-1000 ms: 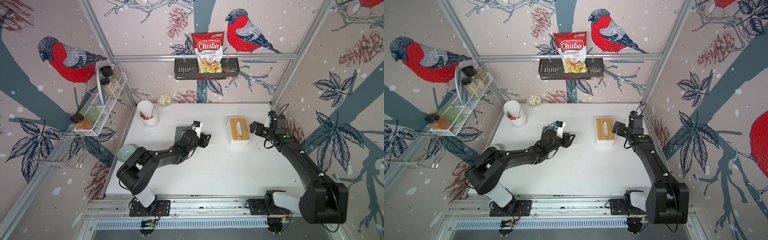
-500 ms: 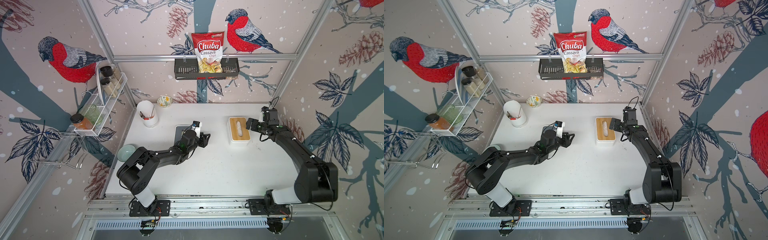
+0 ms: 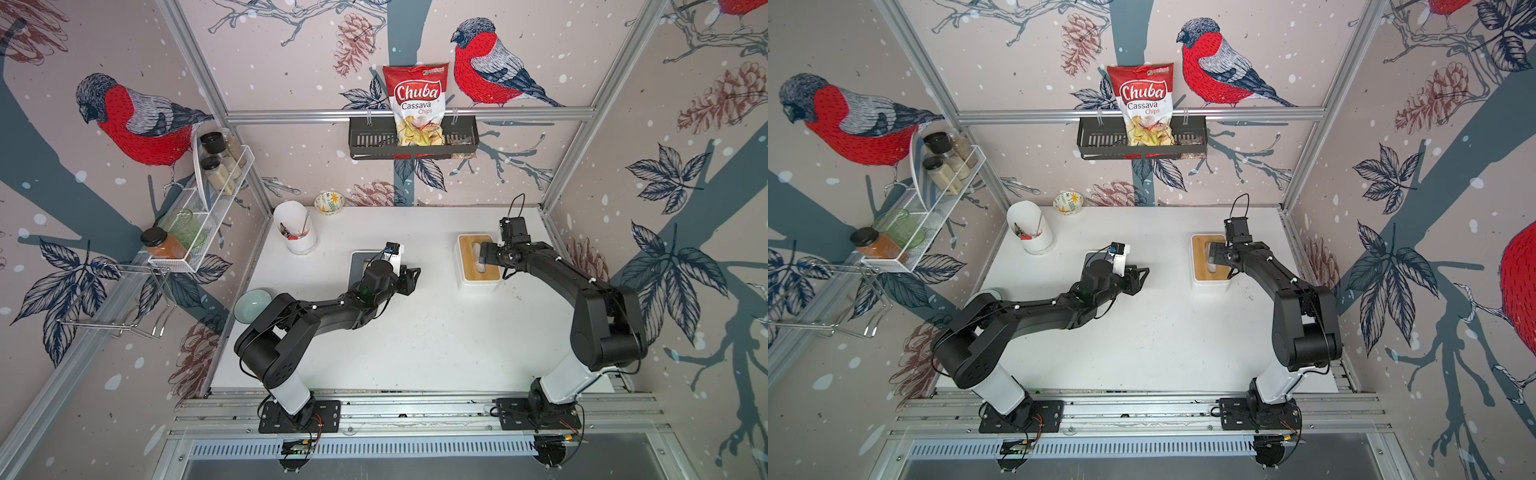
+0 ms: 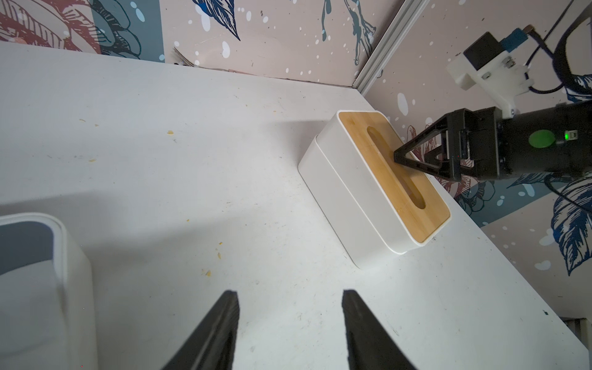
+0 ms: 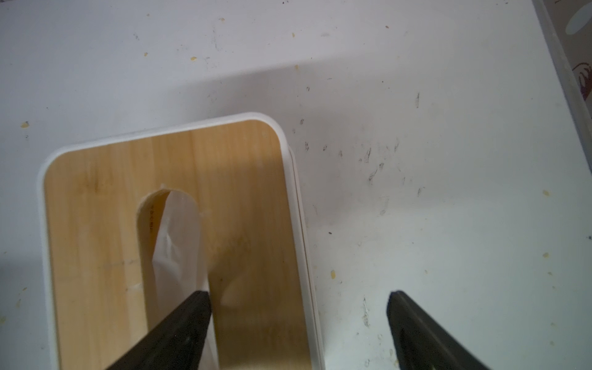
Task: Put the tissue paper into the tissue box
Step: Move the tissue box to the center of the board.
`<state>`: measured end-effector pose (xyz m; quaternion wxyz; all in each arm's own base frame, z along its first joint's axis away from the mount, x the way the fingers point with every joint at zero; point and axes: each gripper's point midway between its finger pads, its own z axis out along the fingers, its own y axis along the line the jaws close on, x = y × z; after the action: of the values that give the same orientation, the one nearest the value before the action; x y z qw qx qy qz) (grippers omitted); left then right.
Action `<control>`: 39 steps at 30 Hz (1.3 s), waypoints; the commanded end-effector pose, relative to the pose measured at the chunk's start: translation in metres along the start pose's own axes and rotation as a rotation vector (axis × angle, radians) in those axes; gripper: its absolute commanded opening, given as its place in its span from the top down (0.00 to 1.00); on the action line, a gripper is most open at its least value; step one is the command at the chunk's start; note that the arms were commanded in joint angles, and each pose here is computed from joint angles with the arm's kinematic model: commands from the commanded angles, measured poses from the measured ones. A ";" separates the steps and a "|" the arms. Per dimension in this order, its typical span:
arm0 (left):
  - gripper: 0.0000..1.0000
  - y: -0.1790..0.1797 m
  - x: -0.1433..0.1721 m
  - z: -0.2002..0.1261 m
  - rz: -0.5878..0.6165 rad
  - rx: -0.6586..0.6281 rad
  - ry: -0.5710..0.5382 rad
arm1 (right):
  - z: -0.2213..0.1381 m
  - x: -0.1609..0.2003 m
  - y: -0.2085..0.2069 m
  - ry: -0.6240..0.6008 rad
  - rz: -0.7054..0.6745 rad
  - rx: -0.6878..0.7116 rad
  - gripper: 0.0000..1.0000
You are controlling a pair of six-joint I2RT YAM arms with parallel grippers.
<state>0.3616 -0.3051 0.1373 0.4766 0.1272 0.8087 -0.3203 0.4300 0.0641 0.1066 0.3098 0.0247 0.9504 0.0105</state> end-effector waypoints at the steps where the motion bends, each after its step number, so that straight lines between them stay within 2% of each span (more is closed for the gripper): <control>1: 0.45 -0.006 -0.011 0.000 0.023 0.015 -0.045 | 0.008 -0.002 -0.004 0.003 -0.019 0.029 0.13; 10: 0.45 -0.004 -0.012 -0.001 0.023 0.008 -0.052 | 0.013 0.001 0.016 -0.004 -0.062 0.000 0.32; 14: 0.45 -0.004 -0.013 -0.001 0.024 0.004 -0.054 | 0.010 0.011 0.042 0.006 -0.116 -0.012 0.42; 23: 0.45 0.000 -0.015 -0.003 0.025 -0.018 -0.065 | -0.001 0.042 0.098 0.039 -0.204 -0.098 0.57; 31: 0.45 0.006 -0.015 -0.007 0.020 -0.048 -0.078 | -0.024 0.079 0.129 0.080 -0.268 -0.129 0.58; 39: 0.45 0.008 -0.016 -0.009 0.015 -0.058 -0.084 | -0.043 0.105 0.150 0.098 -0.284 -0.220 0.54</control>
<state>0.3645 -0.2915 0.1373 0.4922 0.1069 0.8119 -0.2951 0.3401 0.2126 0.0891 0.2855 -0.1466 0.9458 0.0503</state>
